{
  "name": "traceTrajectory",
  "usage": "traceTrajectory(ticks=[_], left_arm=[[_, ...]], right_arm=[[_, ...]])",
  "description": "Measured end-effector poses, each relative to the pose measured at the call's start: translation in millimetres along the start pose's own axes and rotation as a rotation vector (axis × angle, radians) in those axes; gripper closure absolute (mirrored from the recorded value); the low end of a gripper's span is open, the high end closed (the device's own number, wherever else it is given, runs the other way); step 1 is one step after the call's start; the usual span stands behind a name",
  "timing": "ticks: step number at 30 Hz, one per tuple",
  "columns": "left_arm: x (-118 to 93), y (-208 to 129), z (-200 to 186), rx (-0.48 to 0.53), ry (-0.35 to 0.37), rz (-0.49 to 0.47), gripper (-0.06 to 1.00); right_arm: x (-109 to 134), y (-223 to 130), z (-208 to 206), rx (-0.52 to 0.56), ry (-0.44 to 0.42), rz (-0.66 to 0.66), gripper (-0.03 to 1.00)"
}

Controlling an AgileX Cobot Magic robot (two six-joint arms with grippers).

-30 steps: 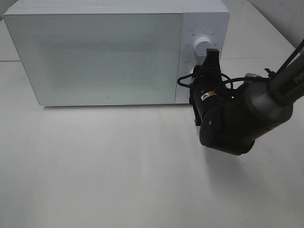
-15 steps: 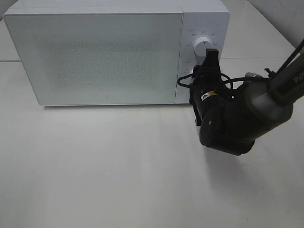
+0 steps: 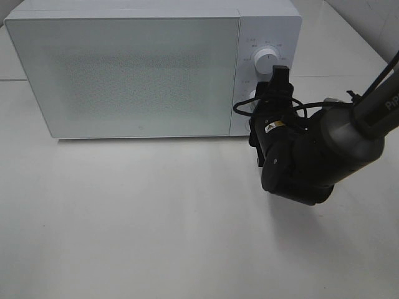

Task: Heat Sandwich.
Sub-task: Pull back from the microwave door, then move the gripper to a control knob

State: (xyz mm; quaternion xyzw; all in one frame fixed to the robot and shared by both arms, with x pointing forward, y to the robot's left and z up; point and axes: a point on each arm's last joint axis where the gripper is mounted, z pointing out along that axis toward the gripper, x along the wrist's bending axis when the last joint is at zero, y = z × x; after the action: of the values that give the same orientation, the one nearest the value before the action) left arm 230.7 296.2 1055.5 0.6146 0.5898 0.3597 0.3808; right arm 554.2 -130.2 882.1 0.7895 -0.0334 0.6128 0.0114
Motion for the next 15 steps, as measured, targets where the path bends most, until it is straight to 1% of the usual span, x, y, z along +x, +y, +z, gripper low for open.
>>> traceTrajectory(ticks=[3,11,15], left_arm=[[0.0,0.0,0.0,0.000,0.000,0.000,-0.03],[0.0,0.0,0.0,0.000,0.000,0.000,-0.03],[0.0,0.0,0.0,0.000,0.000,0.000,-0.03]], right_arm=[[-0.9,0.6,-0.4,-0.002,-0.005,-0.001,0.22],[-1.3,0.6,-0.7,0.002,-0.006,-0.014,0.22],[1.3,0.4,-2.0,0.010,0.000,-0.043,0.22]])
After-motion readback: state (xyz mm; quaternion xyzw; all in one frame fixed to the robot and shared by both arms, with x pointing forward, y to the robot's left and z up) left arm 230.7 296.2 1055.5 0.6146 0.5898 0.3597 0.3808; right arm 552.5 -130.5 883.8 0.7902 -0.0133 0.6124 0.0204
